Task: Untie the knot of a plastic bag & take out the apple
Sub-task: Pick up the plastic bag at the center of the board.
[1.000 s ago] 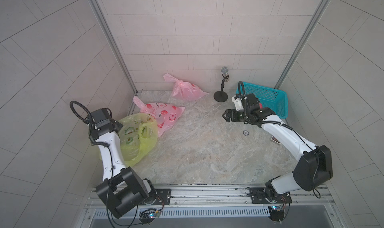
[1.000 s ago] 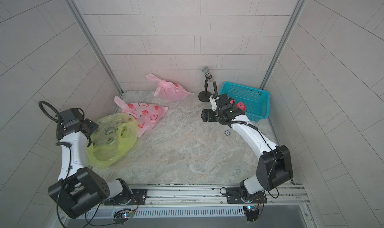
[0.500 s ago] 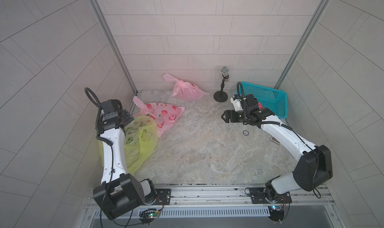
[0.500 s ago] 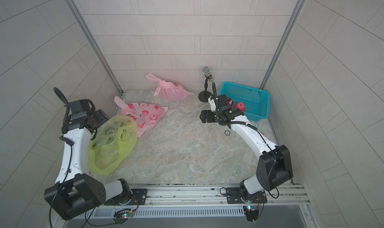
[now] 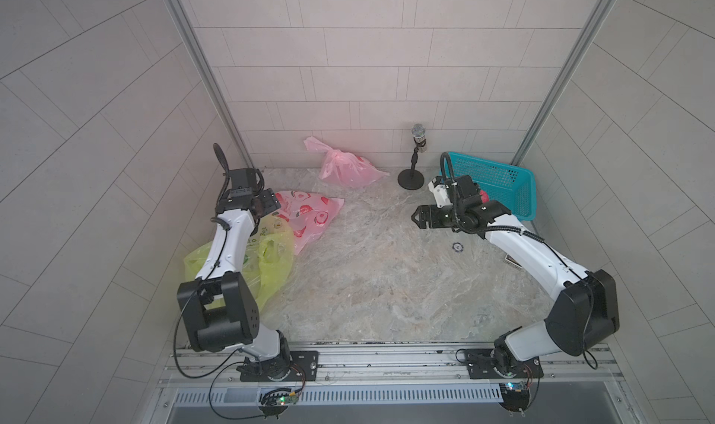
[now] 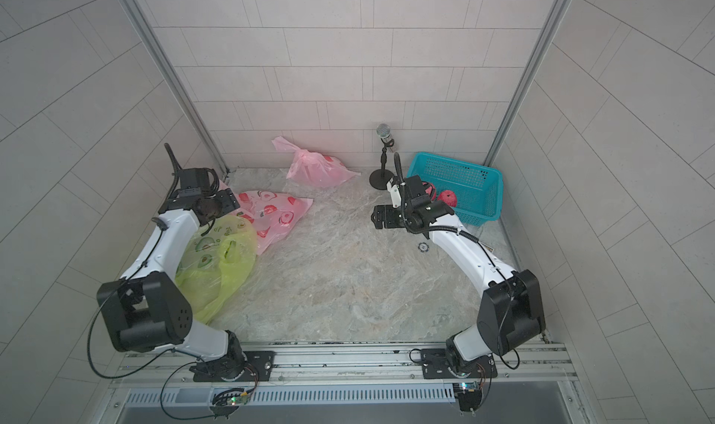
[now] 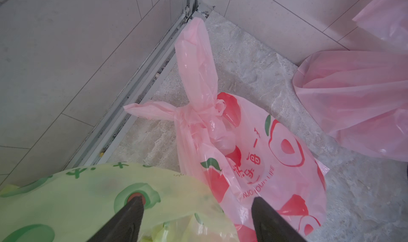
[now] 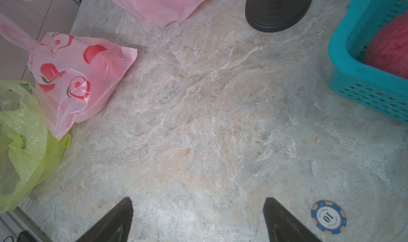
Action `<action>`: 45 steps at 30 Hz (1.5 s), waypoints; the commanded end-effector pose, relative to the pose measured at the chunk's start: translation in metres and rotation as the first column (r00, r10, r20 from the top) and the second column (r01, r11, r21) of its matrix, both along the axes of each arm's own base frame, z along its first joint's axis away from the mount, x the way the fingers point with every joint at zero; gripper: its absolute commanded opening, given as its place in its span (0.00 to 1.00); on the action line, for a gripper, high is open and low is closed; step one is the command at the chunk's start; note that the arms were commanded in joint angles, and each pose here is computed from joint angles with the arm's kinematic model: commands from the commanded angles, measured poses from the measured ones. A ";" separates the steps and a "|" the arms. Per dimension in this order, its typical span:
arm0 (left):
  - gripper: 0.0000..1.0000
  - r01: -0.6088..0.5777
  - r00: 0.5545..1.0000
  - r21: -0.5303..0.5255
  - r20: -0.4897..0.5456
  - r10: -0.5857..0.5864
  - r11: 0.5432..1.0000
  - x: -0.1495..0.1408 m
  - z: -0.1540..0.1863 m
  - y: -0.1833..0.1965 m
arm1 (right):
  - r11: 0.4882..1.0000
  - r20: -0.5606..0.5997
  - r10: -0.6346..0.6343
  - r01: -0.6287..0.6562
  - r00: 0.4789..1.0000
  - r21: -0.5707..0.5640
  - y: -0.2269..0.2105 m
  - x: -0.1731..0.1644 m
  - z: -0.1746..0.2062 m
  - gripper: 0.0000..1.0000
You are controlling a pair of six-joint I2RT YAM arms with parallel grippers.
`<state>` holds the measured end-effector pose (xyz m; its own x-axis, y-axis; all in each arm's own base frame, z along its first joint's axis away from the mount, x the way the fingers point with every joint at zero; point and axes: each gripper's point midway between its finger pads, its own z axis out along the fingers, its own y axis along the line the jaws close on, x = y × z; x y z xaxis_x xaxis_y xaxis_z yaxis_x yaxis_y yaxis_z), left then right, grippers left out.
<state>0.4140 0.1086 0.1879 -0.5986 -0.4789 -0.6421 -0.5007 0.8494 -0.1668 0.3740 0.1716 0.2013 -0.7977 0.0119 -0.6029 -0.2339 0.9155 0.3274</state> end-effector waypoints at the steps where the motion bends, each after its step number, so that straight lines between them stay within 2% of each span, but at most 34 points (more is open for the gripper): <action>1: 0.82 -0.038 0.995 0.039 0.094 0.035 0.999 0.030 0.012 0.014 | 1.000 0.012 -0.008 0.008 1.000 -0.019 -0.003 -0.001 0.003 0.94; 9: 0.82 -0.003 0.997 0.021 0.082 0.001 1.000 0.074 -0.018 0.017 | 0.999 -0.006 -0.018 0.018 1.000 -0.035 -0.001 0.011 -0.004 0.94; 16: 0.81 -0.006 1.000 -0.017 0.006 0.006 1.000 0.077 -0.057 0.015 | 0.998 -0.026 -0.030 0.029 0.999 -0.047 0.001 0.024 -0.011 0.94; 19: 0.77 0.001 1.000 -0.026 -0.028 -0.002 1.000 0.075 -0.074 0.014 | 0.998 -0.032 -0.033 0.032 0.999 -0.045 0.003 0.027 -0.013 0.94; 22: 0.65 0.014 0.999 -0.048 -0.052 -0.016 0.999 0.079 -0.087 0.011 | 0.999 -0.032 -0.031 0.029 0.999 -0.042 0.004 0.028 -0.012 0.94; 23: 0.57 0.021 0.998 -0.062 -0.051 -0.025 0.998 0.081 -0.088 0.009 | 0.999 -0.032 -0.031 0.030 0.999 -0.043 0.004 0.028 -0.012 0.94; 26: 0.20 0.042 0.998 -0.114 -0.036 -0.046 0.993 0.089 -0.089 0.001 | 0.998 -0.025 -0.036 0.035 0.999 -0.049 0.002 0.028 -0.009 0.94; 27: 0.12 0.051 0.998 -0.128 -0.023 -0.054 0.991 0.091 -0.086 -0.002 | 0.998 -0.025 -0.035 0.034 0.999 -0.050 0.002 0.027 -0.009 0.94; 29: 0.02 0.089 0.996 -0.134 0.032 -0.085 0.987 0.098 -0.071 -0.012 | 0.998 -0.021 -0.035 0.034 0.999 -0.051 0.001 0.026 -0.006 0.94; 31: 0.00 0.140 0.988 -0.126 0.087 -0.129 0.982 0.104 -0.051 -0.023 | 0.998 -0.014 -0.035 0.034 0.999 -0.047 0.001 0.026 -0.003 0.94; 35: 0.00 0.279 0.944 -0.107 0.211 -0.253 0.954 0.113 -0.002 -0.058 | 1.000 -0.006 -0.012 0.012 1.000 -0.025 0.005 0.020 0.005 0.94; 39: 0.00 0.418 0.874 -0.069 0.303 -0.381 0.906 0.109 0.039 -0.099 | 1.000 0.001 0.024 -0.024 1.000 -0.009 0.010 0.012 0.012 0.93; 45: 0.00 0.629 0.696 -0.020 0.459 -0.552 0.777 0.083 0.084 -0.173 | 0.992 0.024 0.110 -0.111 0.994 0.055 0.024 -0.006 0.032 0.93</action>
<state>0.5082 -0.0294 0.2444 -0.5484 -0.2931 -0.7831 0.0683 0.9177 -0.3913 0.3827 0.1859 0.2127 -0.8025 -0.0106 -0.5966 -0.2712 0.8971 0.3488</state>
